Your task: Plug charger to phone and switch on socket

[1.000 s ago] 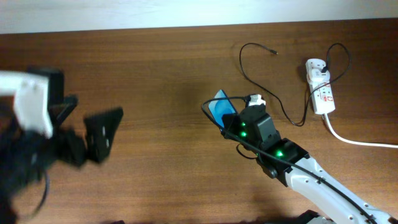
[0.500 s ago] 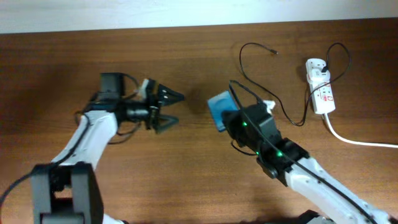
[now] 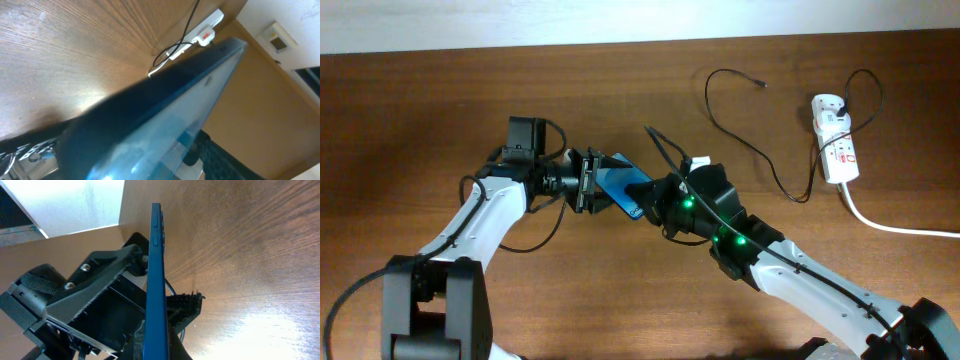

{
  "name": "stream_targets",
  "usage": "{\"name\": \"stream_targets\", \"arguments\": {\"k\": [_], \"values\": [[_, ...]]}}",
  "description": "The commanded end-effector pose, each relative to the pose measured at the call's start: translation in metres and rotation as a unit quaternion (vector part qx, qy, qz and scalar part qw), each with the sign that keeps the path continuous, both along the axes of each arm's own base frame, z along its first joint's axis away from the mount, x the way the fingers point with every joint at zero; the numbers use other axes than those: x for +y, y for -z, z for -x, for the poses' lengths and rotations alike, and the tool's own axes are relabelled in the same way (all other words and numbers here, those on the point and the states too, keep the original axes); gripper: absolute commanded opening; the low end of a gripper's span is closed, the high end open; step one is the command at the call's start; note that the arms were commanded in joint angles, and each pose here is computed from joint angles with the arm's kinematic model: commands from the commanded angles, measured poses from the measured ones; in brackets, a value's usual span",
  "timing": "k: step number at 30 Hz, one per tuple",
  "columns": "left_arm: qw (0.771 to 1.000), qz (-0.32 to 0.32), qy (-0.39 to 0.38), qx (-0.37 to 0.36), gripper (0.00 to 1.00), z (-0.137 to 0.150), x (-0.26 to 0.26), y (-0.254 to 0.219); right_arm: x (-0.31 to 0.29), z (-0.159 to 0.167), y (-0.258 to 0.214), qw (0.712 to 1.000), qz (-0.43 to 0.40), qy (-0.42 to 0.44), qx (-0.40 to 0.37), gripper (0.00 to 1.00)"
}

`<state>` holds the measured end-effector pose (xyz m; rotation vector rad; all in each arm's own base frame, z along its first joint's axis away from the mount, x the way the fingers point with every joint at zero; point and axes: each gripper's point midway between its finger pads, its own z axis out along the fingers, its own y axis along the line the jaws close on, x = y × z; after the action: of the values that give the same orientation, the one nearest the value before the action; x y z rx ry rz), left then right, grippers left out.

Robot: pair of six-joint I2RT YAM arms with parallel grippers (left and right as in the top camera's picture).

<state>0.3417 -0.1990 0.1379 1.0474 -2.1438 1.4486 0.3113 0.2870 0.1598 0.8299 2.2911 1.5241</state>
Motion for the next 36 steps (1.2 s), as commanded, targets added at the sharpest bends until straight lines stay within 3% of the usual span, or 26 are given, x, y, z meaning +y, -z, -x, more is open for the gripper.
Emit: {"name": "stream_targets", "arguments": {"k": [1,3,6,9,12,13,15,17,19,21,23,25,27,28,30,31,34,36], "values": [[1.0,0.002,-0.011,0.007,0.52,-0.005,-0.001,0.001,0.003,-0.004,-0.012,0.999,-0.033,0.026,0.021,0.04],[1.0,0.002,-0.011,0.007,0.43,-0.005,-0.001,0.001,0.003,-0.004,-0.012,0.991,-0.08,0.062,0.089,0.04],[1.0,-0.003,-0.014,0.006,0.18,-0.006,0.0,0.002,0.02,0.014,-0.013,0.98,-0.118,0.054,0.153,0.04],[1.0,-0.004,-0.015,0.006,0.15,-0.007,0.0,0.002,0.022,0.015,-0.015,0.98,-0.12,0.051,0.152,0.04],[1.0,-0.003,-0.011,0.016,0.23,-0.003,-0.006,0.002,0.027,0.016,-0.025,0.975,-0.148,0.044,0.159,0.04],[1.0,-0.002,-0.012,0.01,0.16,-0.005,-0.006,0.001,0.032,0.021,-0.031,0.975,-0.157,0.021,0.159,0.04],[1.0,0.0,-0.013,-0.018,0.14,-0.013,-0.007,-0.003,0.038,0.028,-0.037,0.973,-0.167,-0.008,0.16,0.04],[0.997,0.006,-0.007,-0.078,0.06,-0.025,-0.016,-0.014,0.038,0.029,-0.037,0.972,-0.169,-0.008,0.165,0.04],[0.996,0.011,-0.008,-0.089,0.04,-0.028,-0.018,-0.018,0.038,0.029,-0.037,0.969,-0.175,-0.002,0.176,0.07],[0.996,0.011,-0.01,-0.086,0.02,-0.029,-0.018,-0.018,0.038,0.029,-0.037,0.968,-0.176,-0.002,0.177,0.19],[0.996,0.007,-0.013,-0.086,0.0,-0.03,-0.017,-0.016,0.038,0.029,-0.037,0.968,-0.175,-0.003,0.178,0.23],[0.996,-0.008,-0.027,-0.089,0.0,-0.035,-0.013,-0.012,0.039,0.032,-0.038,0.968,-0.176,-0.012,0.181,0.36],[0.991,-0.042,-0.041,-0.124,0.0,-0.046,-0.002,-0.005,0.037,0.034,-0.028,0.967,-0.163,-0.005,0.197,0.64],[0.983,-0.067,-0.042,-0.167,0.0,-0.054,0.012,-0.002,0.034,0.038,-0.015,0.968,-0.138,-0.004,0.208,0.72],[0.973,-0.096,-0.05,-0.205,0.0,-0.065,0.033,0.001,0.024,0.036,0.003,0.982,-0.079,0.002,0.173,0.86],[0.967,-0.109,-0.052,-0.223,0.0,-0.069,0.049,0.003,0.008,0.02,0.016,0.994,-0.013,0.032,0.108,0.99],[0.972,-0.117,-0.026,-0.204,0.0,-0.05,0.071,0.017,-0.027,-0.008,0.028,0.988,0.138,0.069,-0.033,0.99],[0.971,-0.075,0.022,-0.228,0.0,-0.033,0.059,0.009,-0.059,-0.02,0.04,0.967,0.229,0.094,-0.065,0.99]]}}
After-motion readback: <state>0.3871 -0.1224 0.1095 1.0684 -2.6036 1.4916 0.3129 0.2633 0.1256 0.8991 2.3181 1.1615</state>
